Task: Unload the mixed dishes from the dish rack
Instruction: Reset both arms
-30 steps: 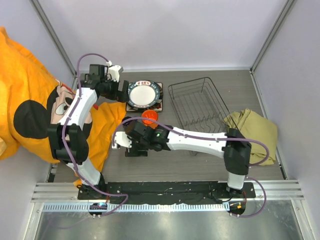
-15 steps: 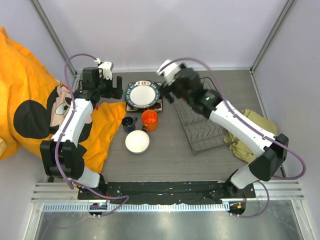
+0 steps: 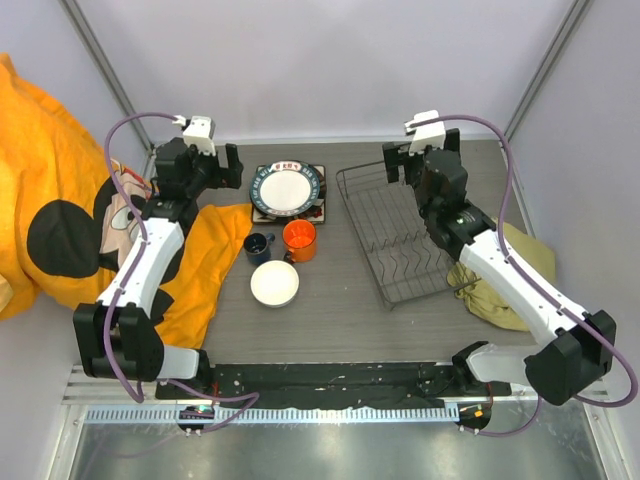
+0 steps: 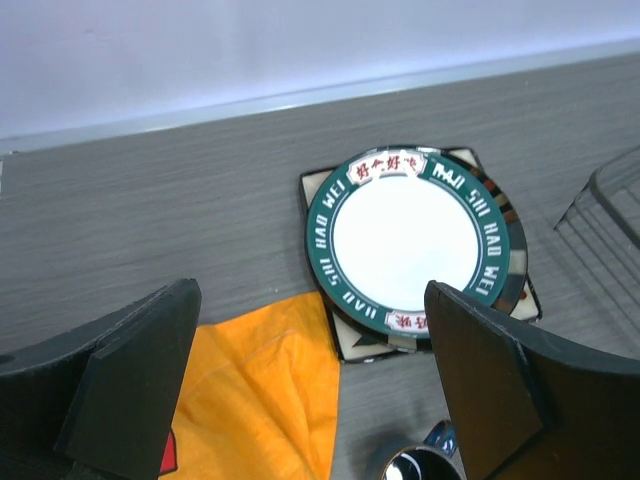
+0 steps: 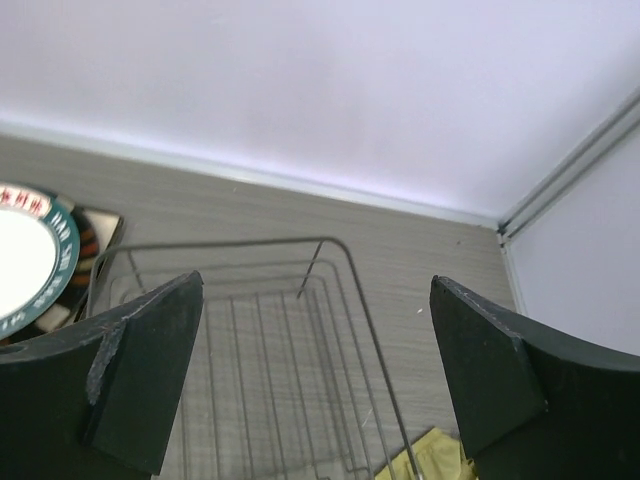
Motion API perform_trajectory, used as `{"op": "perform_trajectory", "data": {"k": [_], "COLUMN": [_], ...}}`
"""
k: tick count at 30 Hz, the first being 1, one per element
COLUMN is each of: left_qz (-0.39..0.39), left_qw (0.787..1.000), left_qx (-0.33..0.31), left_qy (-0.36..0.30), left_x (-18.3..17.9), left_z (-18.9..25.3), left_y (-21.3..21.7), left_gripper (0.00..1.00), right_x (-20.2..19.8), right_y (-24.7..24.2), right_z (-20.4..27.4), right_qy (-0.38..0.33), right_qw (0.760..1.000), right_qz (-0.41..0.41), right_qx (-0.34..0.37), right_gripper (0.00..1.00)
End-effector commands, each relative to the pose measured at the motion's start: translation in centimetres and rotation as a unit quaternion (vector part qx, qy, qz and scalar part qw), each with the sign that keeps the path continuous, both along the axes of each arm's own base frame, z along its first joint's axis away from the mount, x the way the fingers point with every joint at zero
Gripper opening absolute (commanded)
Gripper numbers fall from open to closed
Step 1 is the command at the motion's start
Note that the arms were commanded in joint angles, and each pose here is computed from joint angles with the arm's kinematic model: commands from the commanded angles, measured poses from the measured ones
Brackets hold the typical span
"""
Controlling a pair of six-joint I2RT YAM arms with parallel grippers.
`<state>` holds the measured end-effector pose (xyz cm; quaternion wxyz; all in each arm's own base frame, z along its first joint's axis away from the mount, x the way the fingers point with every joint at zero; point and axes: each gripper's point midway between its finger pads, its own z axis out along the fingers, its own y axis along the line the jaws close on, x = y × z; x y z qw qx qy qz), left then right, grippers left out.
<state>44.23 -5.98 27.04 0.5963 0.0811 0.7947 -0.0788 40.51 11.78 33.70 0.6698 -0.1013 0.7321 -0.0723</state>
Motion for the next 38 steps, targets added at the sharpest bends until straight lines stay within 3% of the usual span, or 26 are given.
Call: {"op": "perform_trajectory", "data": {"k": [1,8,38], "left_qz": [0.007,-0.015,-0.006], "left_qw": [0.996,0.994,0.992], "left_qx": [-0.028,-0.051,-0.04], "left_qy": [-0.088,-0.096,-0.117], "left_x": [0.9,1.1,-0.7], "left_z": [4.4,3.6,5.1], "left_y": [0.0,-1.0,-0.4], "left_gripper": [1.0,1.0,1.0], "right_x": [-0.3,-0.4,-1.1], "right_y": [-2.6,-3.5,-3.2], "right_z": [4.6,1.7,2.0], "right_qy": [-0.109,-0.12,-0.119], "right_qw": [0.991,0.988,0.989], "right_qz": [-0.071,-0.095,-0.075], "right_qx": [0.042,0.029,0.045], "right_gripper": [1.0,1.0,1.0]}}
